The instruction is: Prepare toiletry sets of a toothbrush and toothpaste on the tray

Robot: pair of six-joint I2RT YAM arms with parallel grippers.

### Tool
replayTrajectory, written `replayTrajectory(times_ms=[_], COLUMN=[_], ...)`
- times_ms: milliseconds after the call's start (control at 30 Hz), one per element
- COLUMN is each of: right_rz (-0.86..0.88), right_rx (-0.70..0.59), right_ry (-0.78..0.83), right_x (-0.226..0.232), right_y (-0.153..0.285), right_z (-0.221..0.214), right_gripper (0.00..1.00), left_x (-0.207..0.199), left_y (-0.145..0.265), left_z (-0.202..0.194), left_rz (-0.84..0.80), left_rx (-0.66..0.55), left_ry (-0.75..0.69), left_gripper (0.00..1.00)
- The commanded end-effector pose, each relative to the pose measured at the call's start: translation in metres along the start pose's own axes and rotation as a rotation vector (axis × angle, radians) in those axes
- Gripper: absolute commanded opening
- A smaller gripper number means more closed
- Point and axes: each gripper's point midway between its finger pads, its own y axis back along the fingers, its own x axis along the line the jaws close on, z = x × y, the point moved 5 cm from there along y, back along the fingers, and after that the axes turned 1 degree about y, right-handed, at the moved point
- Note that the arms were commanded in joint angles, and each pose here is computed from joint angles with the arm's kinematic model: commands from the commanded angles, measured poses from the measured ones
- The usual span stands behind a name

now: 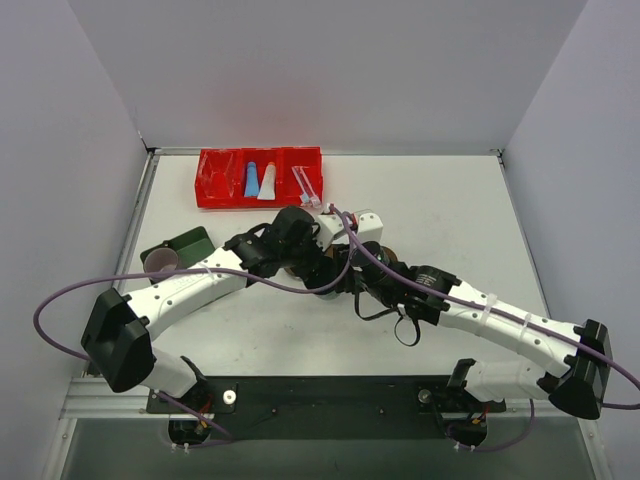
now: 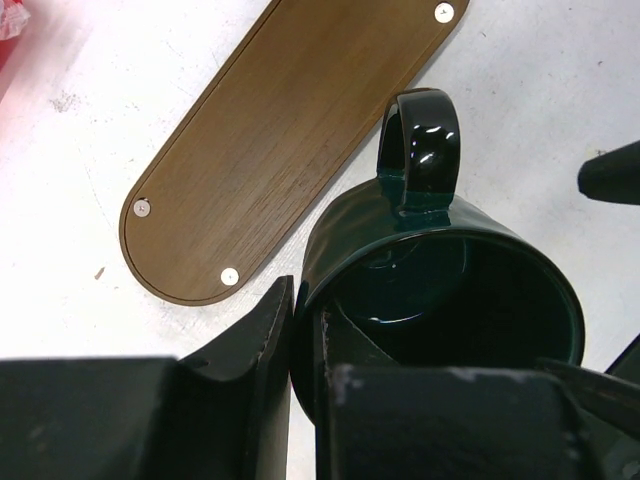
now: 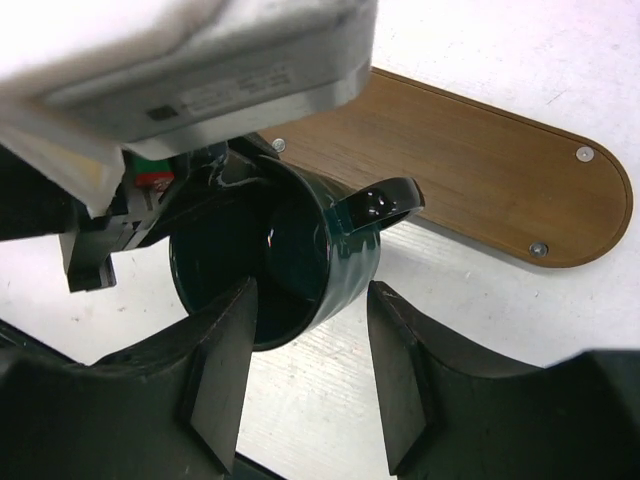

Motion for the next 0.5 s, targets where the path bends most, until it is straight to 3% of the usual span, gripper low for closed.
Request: replayTrajectory(times_ms=[0,467], right_rz=[-0.031,-0.146], right_rx=[-0.063,-0.060], right_ry=[-0.056,-0.041], right_x=[0.004,-0.007], right_y=[-0.005,-0.023], right_z=[0.013,-0.007], right_gripper=[0.43,0.38], left_x=[-0.004,-0.002], left_y=[0.005,0.005], left_z=[0.035,0.034], left_rz=[-0.012,-0.019], left_rx=[-0.152,-0.154], left_ry=[0.050,0.093], left_gripper=[0.00,0.00])
